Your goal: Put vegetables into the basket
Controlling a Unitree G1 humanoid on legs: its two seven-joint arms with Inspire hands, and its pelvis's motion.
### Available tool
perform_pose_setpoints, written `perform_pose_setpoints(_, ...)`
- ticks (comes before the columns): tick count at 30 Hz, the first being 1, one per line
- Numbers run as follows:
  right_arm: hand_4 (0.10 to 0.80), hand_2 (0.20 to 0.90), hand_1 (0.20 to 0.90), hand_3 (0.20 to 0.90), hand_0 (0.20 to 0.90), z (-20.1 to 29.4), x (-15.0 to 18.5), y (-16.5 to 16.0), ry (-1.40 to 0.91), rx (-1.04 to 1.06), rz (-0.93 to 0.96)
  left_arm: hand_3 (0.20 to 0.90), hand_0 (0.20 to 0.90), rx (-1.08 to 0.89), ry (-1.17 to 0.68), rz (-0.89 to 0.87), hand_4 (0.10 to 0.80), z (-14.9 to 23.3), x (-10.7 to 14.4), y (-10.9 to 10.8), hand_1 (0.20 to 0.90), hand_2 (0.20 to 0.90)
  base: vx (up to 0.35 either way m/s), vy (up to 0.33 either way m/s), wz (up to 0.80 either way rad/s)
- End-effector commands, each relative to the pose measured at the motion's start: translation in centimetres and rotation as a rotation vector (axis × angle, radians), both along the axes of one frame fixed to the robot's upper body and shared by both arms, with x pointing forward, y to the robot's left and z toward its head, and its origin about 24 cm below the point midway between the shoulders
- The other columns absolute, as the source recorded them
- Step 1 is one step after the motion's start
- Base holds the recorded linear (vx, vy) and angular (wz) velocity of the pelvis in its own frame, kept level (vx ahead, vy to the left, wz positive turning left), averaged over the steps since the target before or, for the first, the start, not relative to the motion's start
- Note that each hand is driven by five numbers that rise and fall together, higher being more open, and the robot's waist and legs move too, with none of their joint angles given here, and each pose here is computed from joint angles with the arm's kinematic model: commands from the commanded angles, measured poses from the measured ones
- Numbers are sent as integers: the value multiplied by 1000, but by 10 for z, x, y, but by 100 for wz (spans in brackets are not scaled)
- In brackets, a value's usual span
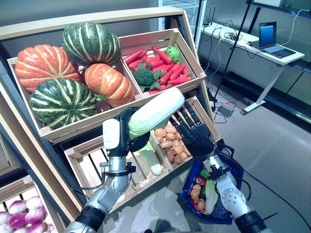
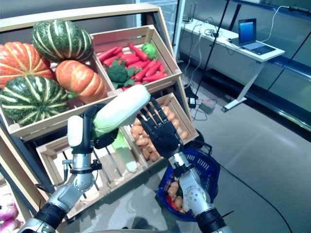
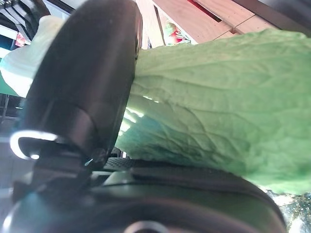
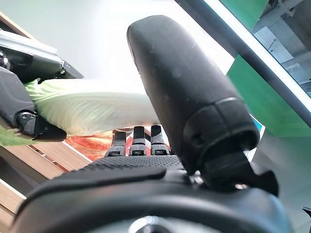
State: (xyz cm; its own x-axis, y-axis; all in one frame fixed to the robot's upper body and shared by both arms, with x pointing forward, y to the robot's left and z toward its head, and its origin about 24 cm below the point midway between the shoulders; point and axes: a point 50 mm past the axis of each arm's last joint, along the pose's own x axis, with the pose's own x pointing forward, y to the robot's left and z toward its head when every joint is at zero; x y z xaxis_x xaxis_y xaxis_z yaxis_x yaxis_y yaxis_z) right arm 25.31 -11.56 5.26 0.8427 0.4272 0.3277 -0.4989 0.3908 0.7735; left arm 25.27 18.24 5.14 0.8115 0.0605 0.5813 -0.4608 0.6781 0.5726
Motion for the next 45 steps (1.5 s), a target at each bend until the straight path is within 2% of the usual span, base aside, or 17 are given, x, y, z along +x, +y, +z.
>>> perform_pose_setpoints(1,800,900,900,900,900,48,12,12,-214,128,8,300,300,-55,-298,-21,400,55,26,-6,300,300,0,0,0)
perform_pose_setpoints(7,800,900,900,900,900,44,11,8,-204,132,-16,300,300,-51,-309,5,400,55,26,-1,300,300,-5,3,-1)
perform_pose_setpoints(13,800,900,900,900,900,48,11,8,-240,151,-14,300,300,-29,-308,-35,400,56,25,-5,300,300,-4,3,-2)
perform_pose_setpoints(30,800,900,900,900,900,95,22,6,-423,155,-76,300,300,3,-216,-247,400,44,20,-36,300,300,0,0,0)
perform_pose_setpoints(45,800,900,900,900,900,96,30,10,-393,142,-102,300,300,57,-186,-432,400,38,11,-67,300,300,0,0,0)
